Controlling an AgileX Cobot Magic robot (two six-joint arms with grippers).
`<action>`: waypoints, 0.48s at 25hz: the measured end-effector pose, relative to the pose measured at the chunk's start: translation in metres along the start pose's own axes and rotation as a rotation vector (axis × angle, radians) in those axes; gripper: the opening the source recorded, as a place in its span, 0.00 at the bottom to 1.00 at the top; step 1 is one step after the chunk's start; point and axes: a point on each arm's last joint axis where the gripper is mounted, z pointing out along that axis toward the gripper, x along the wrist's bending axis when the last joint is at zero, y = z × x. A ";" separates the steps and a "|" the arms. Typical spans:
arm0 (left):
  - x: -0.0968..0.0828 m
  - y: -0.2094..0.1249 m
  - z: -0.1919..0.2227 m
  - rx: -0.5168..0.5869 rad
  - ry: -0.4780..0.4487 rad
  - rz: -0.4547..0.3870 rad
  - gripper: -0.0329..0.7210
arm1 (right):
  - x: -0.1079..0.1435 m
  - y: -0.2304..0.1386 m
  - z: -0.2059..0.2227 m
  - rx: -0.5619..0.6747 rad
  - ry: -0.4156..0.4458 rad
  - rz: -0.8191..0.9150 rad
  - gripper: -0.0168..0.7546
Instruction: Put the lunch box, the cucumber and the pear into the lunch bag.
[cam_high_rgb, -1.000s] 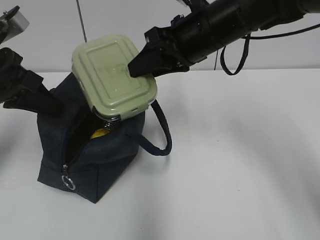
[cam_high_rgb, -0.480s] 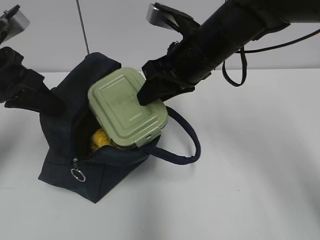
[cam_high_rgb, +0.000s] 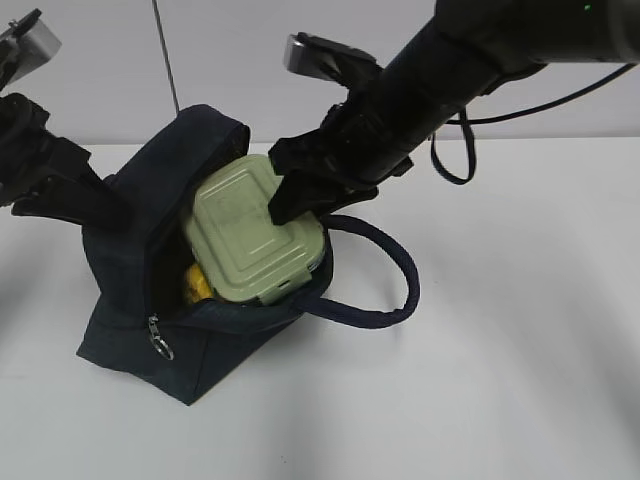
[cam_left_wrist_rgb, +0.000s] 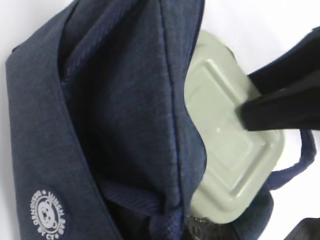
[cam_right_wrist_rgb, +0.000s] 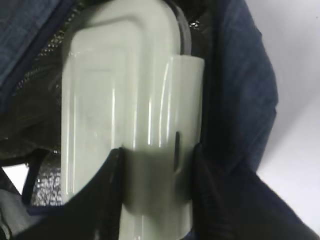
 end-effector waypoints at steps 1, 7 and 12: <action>-0.002 0.000 0.001 0.002 -0.002 0.006 0.05 | 0.004 0.003 0.008 0.005 0.009 -0.005 0.36; -0.003 0.000 0.002 0.004 0.004 0.016 0.05 | 0.013 0.023 0.037 -0.017 0.026 0.044 0.36; -0.003 0.000 0.002 0.011 -0.001 0.016 0.05 | 0.008 0.035 0.054 -0.041 0.046 0.078 0.36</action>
